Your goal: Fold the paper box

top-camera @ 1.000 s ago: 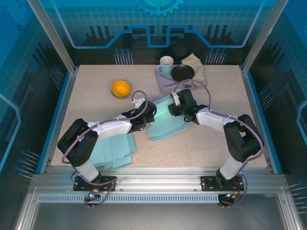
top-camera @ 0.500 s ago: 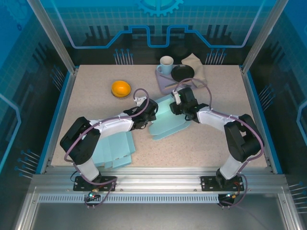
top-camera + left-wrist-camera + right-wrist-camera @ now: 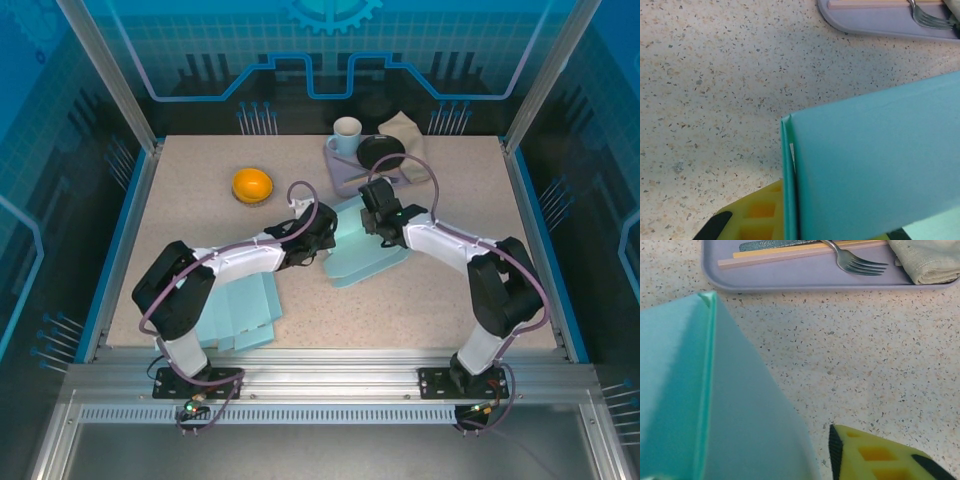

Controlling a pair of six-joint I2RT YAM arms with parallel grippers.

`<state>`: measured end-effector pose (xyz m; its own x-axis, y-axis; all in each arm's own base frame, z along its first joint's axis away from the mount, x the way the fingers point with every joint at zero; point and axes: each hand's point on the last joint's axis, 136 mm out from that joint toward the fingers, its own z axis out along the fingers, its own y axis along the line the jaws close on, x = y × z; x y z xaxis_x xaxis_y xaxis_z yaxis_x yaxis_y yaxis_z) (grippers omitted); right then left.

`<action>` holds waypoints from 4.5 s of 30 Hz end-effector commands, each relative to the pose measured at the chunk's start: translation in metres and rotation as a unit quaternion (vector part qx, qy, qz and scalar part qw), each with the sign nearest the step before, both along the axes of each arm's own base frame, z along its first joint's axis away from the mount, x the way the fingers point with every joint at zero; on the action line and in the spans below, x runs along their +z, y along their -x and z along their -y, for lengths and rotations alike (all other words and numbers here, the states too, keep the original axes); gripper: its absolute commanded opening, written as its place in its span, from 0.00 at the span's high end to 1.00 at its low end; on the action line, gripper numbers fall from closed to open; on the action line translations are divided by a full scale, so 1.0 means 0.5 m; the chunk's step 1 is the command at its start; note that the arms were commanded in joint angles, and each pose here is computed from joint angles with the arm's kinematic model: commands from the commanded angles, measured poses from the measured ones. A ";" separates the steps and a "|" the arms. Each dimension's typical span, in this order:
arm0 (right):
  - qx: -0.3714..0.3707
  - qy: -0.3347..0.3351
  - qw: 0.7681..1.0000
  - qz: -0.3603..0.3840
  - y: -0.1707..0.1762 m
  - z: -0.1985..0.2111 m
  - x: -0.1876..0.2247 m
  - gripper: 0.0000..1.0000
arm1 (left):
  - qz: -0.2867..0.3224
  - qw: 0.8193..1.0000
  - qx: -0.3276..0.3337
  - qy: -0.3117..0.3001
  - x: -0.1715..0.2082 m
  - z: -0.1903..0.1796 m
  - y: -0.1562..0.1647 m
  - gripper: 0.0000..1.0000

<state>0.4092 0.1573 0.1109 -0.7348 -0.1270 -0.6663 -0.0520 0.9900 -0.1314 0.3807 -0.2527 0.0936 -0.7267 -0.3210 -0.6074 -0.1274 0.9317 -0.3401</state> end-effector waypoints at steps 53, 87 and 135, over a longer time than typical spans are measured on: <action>0.435 -0.008 0.900 -0.030 0.177 -0.086 -0.074 0.42 | 0.023 0.978 -0.109 -0.174 -0.027 -0.132 0.038 0.91; 0.284 -0.011 0.958 0.029 0.053 -0.204 -0.058 0.62 | -0.015 0.990 -0.108 -0.091 -0.042 -0.086 0.052 0.92; 0.005 0.055 0.998 -0.021 0.014 -0.015 -0.159 0.62 | -0.080 0.986 -0.021 -0.147 -0.058 -0.146 0.066 0.92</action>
<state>0.3969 0.2261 0.0471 -0.7013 -0.2296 -0.6749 -0.2620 0.9635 -0.0556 0.3579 -0.1916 0.0699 -0.7932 -0.1426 -0.5921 -0.1057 0.9897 -0.0967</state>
